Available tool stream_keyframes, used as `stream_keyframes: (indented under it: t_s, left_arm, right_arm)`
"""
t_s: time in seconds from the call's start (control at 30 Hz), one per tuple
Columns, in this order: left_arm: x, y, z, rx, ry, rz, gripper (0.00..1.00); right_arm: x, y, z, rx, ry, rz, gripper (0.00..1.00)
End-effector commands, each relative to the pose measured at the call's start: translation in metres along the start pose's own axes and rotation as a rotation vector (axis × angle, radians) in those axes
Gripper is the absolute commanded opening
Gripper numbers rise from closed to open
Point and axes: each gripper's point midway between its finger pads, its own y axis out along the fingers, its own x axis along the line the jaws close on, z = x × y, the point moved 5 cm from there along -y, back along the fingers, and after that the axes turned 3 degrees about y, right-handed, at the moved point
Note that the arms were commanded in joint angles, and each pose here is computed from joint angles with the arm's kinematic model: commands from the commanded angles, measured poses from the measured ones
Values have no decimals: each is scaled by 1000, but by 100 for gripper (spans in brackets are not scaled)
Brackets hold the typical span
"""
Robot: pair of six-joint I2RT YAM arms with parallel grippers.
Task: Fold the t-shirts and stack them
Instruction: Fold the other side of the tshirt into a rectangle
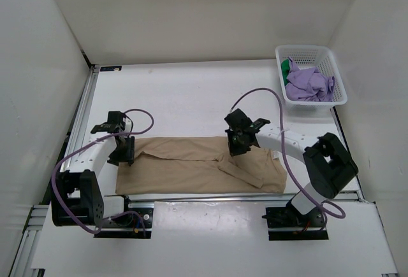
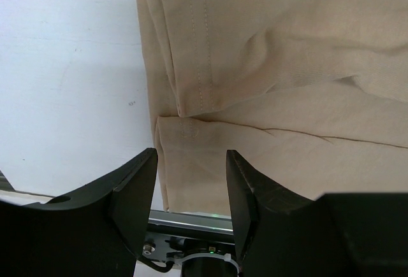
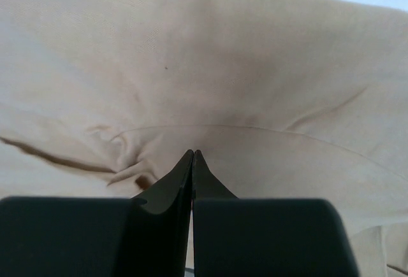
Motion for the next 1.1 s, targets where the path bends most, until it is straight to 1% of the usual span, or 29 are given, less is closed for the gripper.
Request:
stream_keyframes:
  t_s: [0.0, 0.23, 0.37, 0.5, 0.57, 0.67, 0.8, 0.87, 0.97, 1.07]
  left_arm:
    - [-1, -2, 1, -24, -5, 13, 58]
    - [-2, 2, 5, -3, -3, 15, 58]
    - [-2, 2, 2, -1, -2, 15, 58]
    - [-2, 2, 2, -1, -2, 15, 58]
    - [-2, 2, 5, -1, -2, 15, 58]
    - [-1, 2, 5, -1, -2, 6, 58]
    - [0, -4, 5, -31, -6, 4, 59]
    - [1, -13, -1, -72, -12, 2, 59]
    - [0, -20, -3, -115, 13, -16, 59]
    - [-2, -19, 4, -113, 48, -49, 62]
  right_arm:
    - [6, 0, 6, 21, -48, -22, 0]
    - [25, -15, 37, 16, -85, -103, 0]
    - [30, -14, 52, 45, -111, -107, 0]
    - [40, -27, 64, 50, -141, -132, 0]
    - [53, -37, 63, 31, -157, -177, 0]
    - [58, -41, 69, 45, -185, -183, 0]
    - [64, -45, 72, 67, -237, -177, 0]
    - [67, -47, 75, 69, -255, -172, 0]
    - [68, -58, 72, 44, -243, -195, 0]
    - [72, -74, 64, -12, -226, -233, 0]
